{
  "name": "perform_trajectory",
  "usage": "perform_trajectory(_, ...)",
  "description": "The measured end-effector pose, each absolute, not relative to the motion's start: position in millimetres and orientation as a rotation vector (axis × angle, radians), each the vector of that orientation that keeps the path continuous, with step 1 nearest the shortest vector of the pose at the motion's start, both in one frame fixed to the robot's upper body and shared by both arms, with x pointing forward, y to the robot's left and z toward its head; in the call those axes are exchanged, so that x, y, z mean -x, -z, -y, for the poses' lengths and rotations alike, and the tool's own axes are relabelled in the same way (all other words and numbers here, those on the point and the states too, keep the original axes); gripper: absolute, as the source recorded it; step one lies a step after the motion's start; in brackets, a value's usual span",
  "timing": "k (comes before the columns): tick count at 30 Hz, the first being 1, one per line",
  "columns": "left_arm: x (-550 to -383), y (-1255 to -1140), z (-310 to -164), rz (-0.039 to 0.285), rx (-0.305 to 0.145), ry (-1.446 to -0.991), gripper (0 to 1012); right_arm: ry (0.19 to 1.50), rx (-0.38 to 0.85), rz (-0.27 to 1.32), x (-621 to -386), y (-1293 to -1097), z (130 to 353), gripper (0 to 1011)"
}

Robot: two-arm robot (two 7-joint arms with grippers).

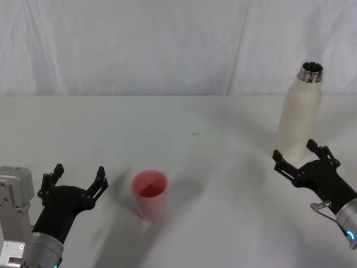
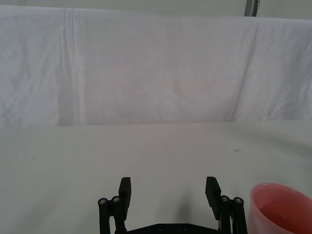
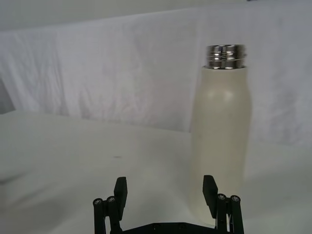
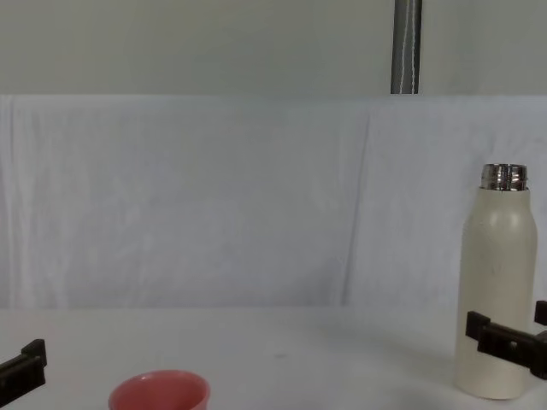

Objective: Grasp the thermos with one hand and pour water into the cup lid.

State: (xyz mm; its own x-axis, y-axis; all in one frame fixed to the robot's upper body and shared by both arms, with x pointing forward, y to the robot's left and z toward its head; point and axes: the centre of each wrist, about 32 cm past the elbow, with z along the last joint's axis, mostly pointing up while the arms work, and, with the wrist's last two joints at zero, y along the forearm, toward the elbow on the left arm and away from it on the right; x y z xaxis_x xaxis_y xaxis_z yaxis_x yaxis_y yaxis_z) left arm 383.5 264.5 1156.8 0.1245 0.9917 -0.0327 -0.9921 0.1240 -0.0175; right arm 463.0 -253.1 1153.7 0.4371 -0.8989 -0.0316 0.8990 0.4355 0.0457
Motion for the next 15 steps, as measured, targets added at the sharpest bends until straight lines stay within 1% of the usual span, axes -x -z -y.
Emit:
perform_trajectory(7,-383.5,-1156.8,-264.5,-0.014,0.038,-1.446,1001,1.094,-0.064,0.020,-459,-1150.3,245,1001)
perform_trajectory(15,-383.5,-1156.8,-264.5,-0.014,0.038,-1.446,1001,1.085,-0.072,0.029,-460,-1145.4,237,1001)
